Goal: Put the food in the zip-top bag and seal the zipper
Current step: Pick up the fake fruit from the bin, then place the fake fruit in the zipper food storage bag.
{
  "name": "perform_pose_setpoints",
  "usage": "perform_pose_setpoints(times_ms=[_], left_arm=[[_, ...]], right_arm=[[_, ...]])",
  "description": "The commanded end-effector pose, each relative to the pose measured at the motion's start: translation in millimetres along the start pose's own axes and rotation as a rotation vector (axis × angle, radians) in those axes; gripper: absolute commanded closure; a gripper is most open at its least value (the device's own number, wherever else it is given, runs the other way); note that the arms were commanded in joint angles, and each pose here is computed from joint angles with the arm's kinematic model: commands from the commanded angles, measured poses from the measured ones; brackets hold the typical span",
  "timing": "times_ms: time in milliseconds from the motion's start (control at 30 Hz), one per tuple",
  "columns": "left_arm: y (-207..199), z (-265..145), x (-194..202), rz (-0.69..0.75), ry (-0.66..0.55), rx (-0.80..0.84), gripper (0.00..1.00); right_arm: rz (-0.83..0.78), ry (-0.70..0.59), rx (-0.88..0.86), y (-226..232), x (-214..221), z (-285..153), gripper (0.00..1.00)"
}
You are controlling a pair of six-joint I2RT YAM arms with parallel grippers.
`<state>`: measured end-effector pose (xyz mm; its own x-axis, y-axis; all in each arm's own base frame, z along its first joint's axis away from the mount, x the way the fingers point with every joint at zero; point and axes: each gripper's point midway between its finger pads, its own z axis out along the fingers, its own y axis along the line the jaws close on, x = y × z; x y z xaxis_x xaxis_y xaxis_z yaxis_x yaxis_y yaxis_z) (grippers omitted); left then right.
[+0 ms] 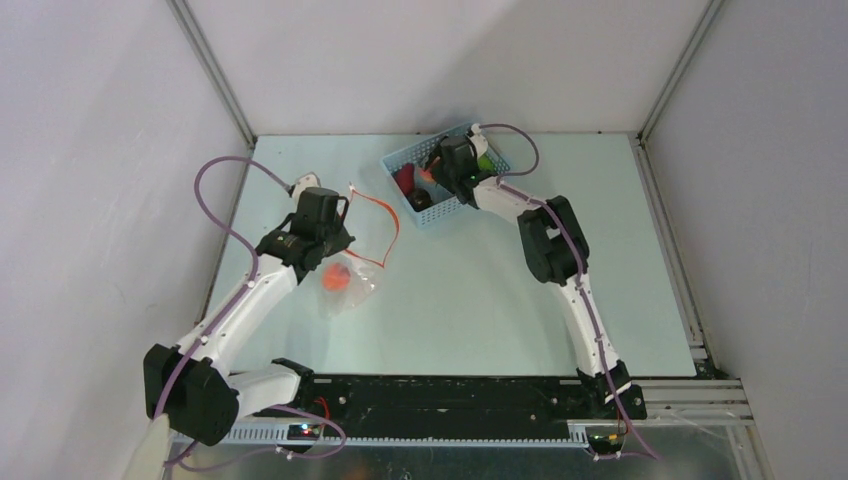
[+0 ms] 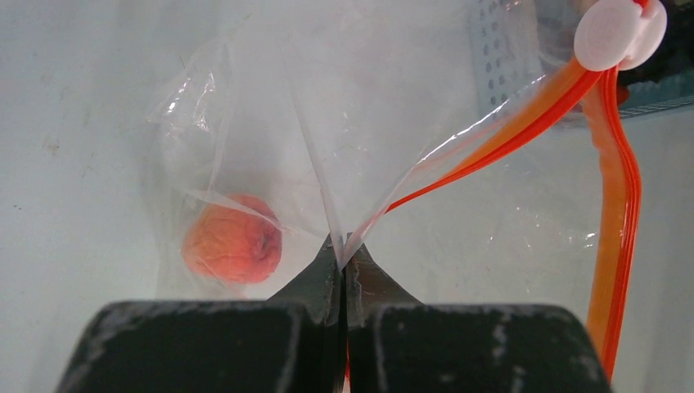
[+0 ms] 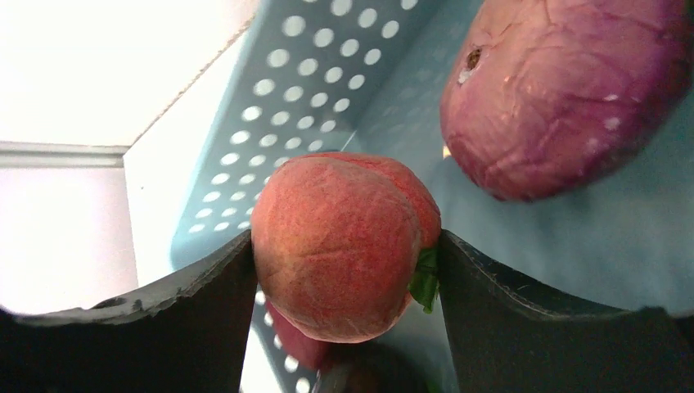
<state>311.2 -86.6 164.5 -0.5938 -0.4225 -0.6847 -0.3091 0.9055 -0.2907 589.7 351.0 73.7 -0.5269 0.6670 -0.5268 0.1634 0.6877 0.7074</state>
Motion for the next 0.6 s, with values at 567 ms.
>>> perform_pose_setpoints(times_ms=[567], left_arm=[[-5,1,1,-0.01,0.019,0.024,1.0]], right_arm=[[-0.536,0.013,-0.773,170,8,-253,0.75]])
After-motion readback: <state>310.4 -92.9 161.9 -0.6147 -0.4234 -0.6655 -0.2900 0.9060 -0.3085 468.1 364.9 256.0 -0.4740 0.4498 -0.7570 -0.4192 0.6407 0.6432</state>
